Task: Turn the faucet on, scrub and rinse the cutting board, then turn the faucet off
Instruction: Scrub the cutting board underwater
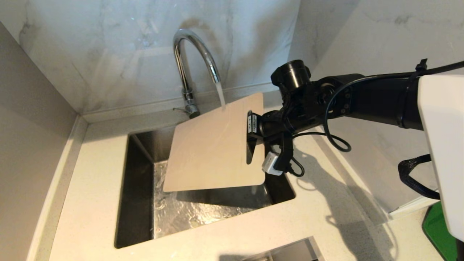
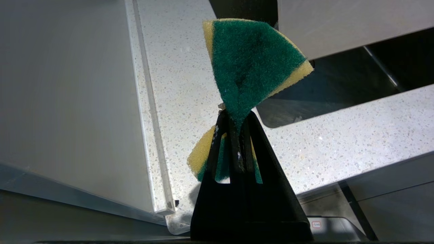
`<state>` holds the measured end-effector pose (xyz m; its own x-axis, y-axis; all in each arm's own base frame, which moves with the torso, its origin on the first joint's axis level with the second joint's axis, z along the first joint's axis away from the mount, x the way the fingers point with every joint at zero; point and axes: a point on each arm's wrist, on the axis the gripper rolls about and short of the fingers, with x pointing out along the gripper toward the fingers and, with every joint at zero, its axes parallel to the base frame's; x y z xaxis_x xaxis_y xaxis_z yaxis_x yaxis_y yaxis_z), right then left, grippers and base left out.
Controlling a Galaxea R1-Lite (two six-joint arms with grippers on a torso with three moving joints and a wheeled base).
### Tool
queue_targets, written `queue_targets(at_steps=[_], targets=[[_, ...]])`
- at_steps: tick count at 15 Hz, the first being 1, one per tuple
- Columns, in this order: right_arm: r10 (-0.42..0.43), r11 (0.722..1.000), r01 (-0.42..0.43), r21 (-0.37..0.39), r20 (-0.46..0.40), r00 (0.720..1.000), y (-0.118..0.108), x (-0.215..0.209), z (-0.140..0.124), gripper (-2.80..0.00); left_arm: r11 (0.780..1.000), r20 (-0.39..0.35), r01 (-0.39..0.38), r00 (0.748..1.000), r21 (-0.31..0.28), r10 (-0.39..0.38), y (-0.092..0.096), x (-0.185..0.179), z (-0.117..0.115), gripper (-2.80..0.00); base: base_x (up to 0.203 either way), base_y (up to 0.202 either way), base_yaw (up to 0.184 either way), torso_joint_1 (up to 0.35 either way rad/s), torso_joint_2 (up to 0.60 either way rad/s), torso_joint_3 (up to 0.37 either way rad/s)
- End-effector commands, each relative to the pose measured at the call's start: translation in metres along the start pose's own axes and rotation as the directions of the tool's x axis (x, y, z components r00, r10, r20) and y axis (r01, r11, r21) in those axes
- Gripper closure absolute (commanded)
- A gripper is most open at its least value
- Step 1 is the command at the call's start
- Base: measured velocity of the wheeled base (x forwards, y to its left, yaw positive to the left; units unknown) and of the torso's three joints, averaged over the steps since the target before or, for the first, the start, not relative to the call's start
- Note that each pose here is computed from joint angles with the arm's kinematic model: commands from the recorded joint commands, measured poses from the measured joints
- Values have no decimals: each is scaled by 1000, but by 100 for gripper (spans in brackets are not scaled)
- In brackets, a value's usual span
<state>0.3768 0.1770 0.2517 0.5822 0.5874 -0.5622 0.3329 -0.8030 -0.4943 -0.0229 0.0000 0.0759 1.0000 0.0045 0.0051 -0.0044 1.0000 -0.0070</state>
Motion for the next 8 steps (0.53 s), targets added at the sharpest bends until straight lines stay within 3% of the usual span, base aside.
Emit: queue_targets(at_steps=[1,8], targets=[[9,1000,-9,-8,11,1000,6,7,1,0,1000,1,-1,1000,-1,1,0,0,0,0,0,0,0,0,0,0],[12,1000,-12,-2,20,1000,9,12,2,0,1000,1,-2,1000,-1,2,0,0,0,0,0,0,0,0,0,0]])
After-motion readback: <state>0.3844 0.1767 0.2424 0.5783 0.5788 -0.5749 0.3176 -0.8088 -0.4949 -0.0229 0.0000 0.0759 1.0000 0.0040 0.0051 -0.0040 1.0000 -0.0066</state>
